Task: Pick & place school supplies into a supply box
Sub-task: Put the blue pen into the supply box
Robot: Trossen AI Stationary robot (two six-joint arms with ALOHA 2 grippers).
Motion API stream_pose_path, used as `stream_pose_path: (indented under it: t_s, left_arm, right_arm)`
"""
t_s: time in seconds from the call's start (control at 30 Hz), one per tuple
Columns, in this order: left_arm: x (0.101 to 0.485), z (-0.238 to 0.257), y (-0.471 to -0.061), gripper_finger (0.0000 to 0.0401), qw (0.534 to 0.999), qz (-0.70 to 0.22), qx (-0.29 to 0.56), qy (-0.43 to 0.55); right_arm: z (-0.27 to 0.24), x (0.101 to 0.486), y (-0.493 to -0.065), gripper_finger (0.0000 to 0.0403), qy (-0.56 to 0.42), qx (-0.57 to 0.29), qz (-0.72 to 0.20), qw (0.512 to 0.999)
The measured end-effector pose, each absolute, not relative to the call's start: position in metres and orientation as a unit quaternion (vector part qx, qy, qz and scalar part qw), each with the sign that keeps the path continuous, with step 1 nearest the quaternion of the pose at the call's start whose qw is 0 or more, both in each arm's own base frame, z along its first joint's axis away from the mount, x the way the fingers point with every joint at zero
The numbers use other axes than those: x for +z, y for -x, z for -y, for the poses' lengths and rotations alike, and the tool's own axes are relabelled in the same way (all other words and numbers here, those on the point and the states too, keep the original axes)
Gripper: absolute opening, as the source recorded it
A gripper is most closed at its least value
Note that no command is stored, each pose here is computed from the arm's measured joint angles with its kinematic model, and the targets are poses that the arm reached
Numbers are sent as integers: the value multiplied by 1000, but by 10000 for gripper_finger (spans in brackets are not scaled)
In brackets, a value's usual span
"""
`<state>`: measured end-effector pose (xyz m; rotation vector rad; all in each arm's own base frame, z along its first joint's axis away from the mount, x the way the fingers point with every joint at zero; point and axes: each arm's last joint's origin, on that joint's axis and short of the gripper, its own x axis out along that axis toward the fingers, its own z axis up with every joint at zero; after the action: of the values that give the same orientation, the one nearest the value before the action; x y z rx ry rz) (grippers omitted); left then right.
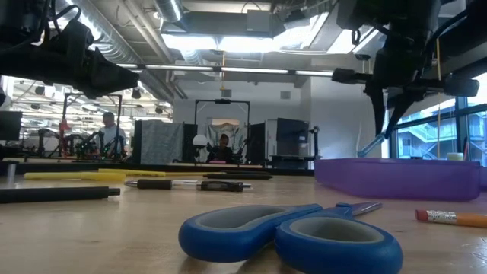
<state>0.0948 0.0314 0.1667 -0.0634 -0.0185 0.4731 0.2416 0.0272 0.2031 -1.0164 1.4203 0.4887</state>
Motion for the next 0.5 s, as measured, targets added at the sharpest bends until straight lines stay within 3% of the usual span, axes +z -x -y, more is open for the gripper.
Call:
stream_pose_path:
  t_s: [0.5]
  left_arm:
    - [167,-31,-95,171,972,9,234,31]
  right_arm:
    - [-16,165,-259,57,397,249,-660,588]
